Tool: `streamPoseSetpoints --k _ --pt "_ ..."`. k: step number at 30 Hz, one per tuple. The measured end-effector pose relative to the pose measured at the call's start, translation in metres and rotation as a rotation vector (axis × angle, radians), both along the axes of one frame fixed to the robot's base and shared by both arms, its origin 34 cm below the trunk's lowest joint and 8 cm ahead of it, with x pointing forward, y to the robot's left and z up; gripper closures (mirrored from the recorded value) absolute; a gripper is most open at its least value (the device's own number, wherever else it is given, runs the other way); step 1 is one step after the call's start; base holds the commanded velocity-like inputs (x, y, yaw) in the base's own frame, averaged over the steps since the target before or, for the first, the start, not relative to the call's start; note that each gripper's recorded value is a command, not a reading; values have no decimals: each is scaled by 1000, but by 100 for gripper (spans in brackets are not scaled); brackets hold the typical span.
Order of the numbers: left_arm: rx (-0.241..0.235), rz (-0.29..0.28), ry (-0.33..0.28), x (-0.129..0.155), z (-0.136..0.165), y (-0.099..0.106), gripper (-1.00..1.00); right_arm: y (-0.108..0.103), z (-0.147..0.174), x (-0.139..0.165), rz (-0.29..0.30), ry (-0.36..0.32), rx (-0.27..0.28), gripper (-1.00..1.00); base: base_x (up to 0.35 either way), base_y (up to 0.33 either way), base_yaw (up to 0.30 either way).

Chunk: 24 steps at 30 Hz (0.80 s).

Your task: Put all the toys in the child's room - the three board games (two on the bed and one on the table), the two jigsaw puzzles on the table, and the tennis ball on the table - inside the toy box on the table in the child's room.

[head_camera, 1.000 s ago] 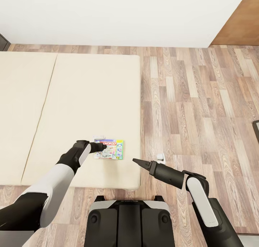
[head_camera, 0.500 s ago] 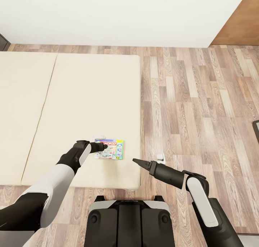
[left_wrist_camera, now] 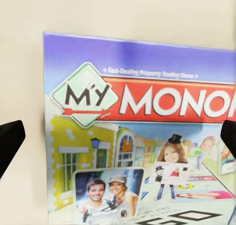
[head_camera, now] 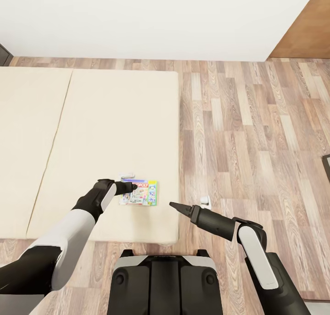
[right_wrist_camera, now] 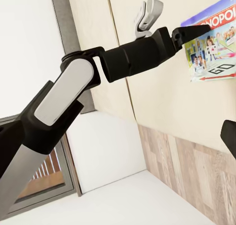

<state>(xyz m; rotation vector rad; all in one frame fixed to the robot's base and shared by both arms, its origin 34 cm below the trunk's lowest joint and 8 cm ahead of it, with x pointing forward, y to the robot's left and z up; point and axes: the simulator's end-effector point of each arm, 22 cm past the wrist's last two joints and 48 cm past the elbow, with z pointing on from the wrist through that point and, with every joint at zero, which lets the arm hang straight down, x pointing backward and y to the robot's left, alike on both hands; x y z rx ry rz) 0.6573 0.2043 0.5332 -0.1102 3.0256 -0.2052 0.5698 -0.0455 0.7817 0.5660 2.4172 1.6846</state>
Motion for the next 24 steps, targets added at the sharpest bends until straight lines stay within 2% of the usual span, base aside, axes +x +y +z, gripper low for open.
streamPoseSetpoints --k 24 --pt "0 -3 7 -4 -4 -1 -100 0 -3 -1 -1 9 1 -100 6 0 0"
